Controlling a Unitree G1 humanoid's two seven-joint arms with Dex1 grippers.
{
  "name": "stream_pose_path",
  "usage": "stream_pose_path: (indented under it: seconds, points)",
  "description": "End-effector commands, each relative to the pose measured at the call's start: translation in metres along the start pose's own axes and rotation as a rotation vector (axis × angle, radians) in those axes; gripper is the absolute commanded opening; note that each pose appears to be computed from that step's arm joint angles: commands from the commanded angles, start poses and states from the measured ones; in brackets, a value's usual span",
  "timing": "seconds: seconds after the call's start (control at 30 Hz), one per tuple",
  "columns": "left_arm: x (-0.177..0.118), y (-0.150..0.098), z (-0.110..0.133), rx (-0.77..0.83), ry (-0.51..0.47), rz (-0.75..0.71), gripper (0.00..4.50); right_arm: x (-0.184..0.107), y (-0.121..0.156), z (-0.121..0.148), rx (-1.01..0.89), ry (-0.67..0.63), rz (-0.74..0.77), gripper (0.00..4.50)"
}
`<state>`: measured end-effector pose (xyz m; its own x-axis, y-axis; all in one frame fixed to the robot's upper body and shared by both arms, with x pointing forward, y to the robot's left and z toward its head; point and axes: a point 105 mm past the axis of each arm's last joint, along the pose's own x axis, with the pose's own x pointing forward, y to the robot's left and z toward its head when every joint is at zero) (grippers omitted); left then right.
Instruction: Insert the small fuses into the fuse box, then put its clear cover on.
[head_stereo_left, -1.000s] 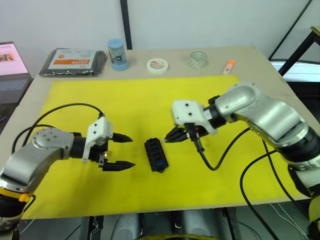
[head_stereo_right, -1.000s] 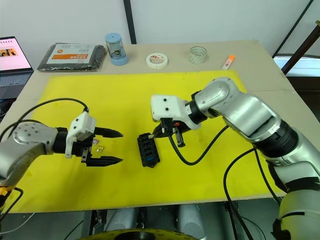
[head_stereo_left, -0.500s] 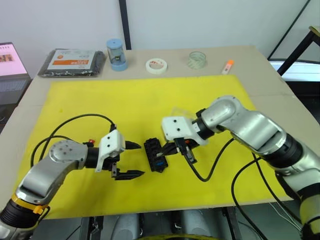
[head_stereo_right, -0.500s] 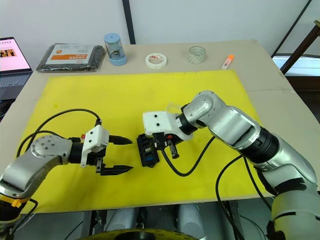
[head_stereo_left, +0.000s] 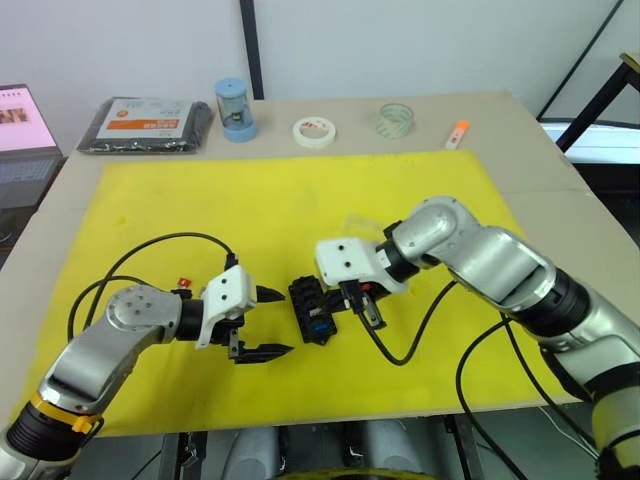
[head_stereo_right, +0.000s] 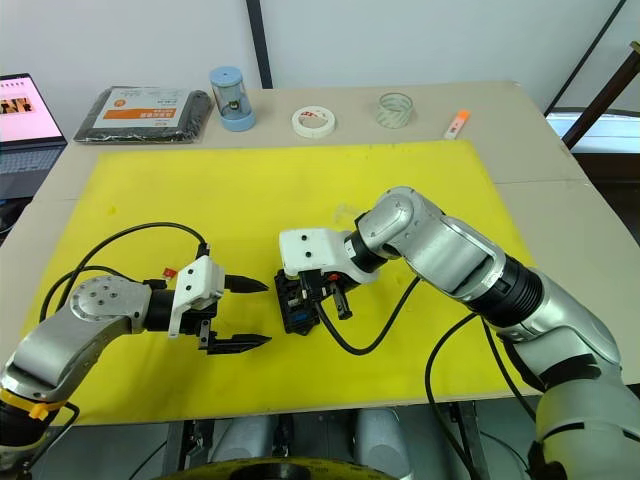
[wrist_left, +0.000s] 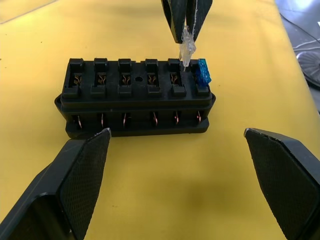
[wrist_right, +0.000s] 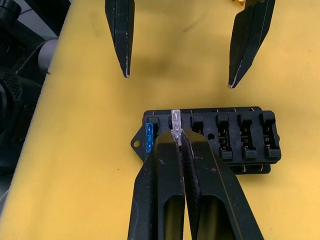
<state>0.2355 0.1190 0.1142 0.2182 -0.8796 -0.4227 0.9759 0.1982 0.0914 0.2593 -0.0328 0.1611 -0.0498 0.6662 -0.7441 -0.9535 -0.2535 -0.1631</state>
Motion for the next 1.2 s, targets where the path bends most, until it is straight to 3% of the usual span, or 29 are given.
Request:
stream_pose_path:
  seconds: [0.03,1.2]
  points:
    - [0.001,-0.002,0.009,0.047,-0.018,-0.002,4.49,-0.001,-0.001,0.002,-0.026,0.001,-0.009,0.00]
    - [0.000,-0.002,0.009,0.040,-0.018,0.017,4.49,0.008,-0.003,-0.010,-0.022,0.024,0.000,0.00]
